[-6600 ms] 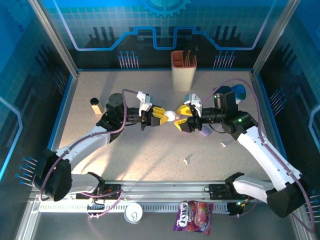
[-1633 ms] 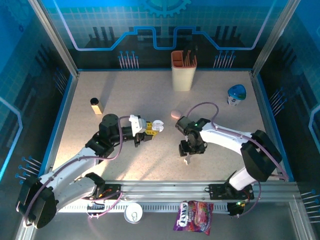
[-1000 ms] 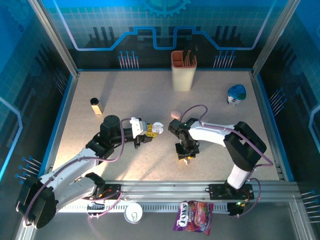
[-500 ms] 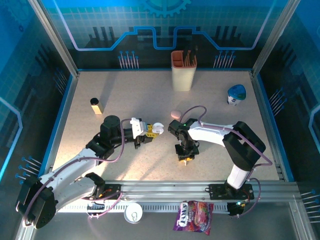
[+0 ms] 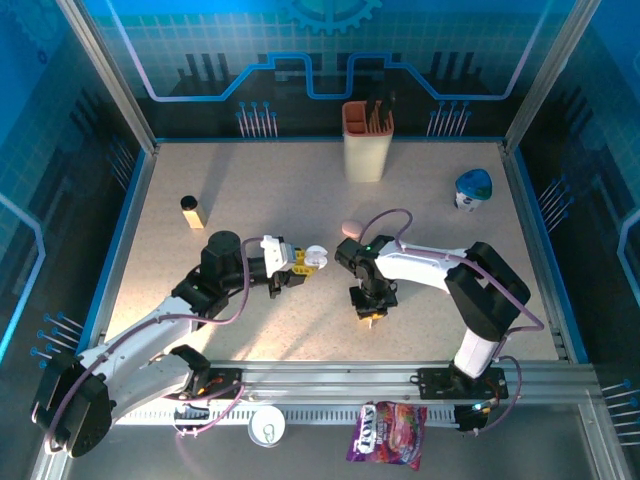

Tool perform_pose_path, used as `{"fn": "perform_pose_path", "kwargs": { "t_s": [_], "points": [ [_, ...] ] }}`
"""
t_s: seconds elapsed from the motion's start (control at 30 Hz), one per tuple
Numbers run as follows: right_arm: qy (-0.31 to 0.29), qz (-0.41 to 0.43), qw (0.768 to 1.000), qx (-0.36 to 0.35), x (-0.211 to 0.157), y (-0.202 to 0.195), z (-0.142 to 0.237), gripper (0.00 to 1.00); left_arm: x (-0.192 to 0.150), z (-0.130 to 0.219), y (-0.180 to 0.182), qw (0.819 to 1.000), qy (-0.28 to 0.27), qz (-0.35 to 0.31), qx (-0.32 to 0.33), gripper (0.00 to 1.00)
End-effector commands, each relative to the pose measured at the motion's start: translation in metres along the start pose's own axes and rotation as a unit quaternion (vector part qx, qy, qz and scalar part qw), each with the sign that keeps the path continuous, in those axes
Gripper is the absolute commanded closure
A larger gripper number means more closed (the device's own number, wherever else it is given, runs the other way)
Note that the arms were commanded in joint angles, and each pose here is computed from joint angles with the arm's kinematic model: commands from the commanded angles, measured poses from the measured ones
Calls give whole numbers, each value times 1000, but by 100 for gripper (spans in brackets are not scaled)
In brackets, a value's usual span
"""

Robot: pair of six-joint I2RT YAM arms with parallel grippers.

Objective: Insert wireless bluetooth earbuds into charging case

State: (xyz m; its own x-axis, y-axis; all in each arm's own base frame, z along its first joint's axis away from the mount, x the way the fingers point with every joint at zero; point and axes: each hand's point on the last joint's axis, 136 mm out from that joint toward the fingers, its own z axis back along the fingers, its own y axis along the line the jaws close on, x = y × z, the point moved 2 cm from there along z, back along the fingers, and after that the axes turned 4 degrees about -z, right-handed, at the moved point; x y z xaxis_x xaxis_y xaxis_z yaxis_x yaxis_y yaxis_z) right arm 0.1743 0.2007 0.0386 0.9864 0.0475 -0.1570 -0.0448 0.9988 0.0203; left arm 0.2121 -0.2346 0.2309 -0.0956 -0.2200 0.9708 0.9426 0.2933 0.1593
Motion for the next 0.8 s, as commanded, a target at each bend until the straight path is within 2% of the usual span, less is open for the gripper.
{"fn": "perform_pose_path", "kwargs": {
  "t_s": [0.0,0.27,0.47,0.67,0.77],
  "points": [
    [-56,15,998,-2,12,2,21,84,1,-1,2,1000,1,8,9,100],
    [-210,20,977,22,68,5,70,86,-6,-8,24,997,11,35,61,100],
    [-295,24,952,81,96,18,107,86,-9,-14,47,991,27,69,110,100],
    [-387,80,906,150,102,39,147,85,-7,-17,63,984,12,90,152,100],
    [-428,94,880,183,100,42,168,86,-5,-23,64,984,-9,81,159,100]
  ]
}}
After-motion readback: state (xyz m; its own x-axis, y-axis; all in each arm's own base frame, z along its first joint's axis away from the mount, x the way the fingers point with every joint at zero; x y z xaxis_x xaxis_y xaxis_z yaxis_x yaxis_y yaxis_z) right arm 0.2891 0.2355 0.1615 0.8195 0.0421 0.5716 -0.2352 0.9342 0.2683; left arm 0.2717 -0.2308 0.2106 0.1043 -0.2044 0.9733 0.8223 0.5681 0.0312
